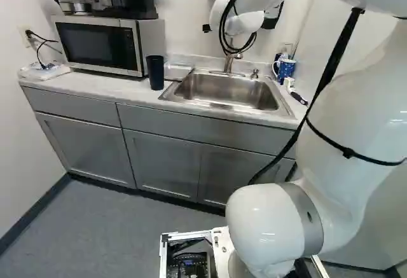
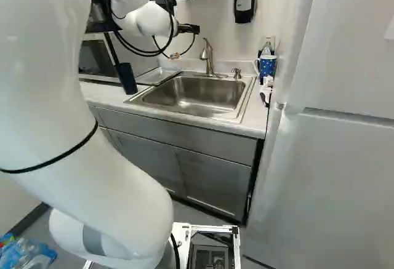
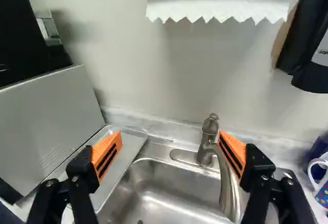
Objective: Rinse the cup and place it in the tray
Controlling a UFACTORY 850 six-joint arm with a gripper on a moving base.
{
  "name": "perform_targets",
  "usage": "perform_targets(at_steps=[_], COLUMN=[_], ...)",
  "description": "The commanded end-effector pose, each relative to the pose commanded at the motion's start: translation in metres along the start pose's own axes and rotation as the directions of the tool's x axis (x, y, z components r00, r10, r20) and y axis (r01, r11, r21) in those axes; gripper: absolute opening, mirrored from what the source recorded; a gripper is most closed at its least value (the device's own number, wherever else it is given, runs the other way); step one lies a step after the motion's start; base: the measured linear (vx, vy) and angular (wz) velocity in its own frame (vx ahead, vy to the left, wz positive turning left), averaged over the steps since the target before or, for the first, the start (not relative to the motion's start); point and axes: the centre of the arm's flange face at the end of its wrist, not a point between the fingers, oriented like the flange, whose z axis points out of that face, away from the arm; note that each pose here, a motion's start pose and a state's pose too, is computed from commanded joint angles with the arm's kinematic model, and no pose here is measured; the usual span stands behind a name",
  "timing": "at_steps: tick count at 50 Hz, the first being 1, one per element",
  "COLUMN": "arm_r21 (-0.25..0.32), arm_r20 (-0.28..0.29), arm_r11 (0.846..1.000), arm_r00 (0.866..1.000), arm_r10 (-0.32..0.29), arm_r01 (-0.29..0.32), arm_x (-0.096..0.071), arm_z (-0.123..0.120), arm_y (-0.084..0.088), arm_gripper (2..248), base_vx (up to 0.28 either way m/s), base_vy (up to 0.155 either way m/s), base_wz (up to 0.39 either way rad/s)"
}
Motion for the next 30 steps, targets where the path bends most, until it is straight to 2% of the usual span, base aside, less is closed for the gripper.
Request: perform_targets(at_steps=[30], arm_r21=[-0.013], arm_r20=[0.124], arm_r11=[1.000], arm_r00=[0.992], arm_r10=[0.020], arm_r01=[-0.019], arm_x=[-0.002], arm_z=[0.060], arm_y=[0.005], arm_gripper=[247], base_vx=[0.000], base_vy=[0.000], base_wz=[0.000])
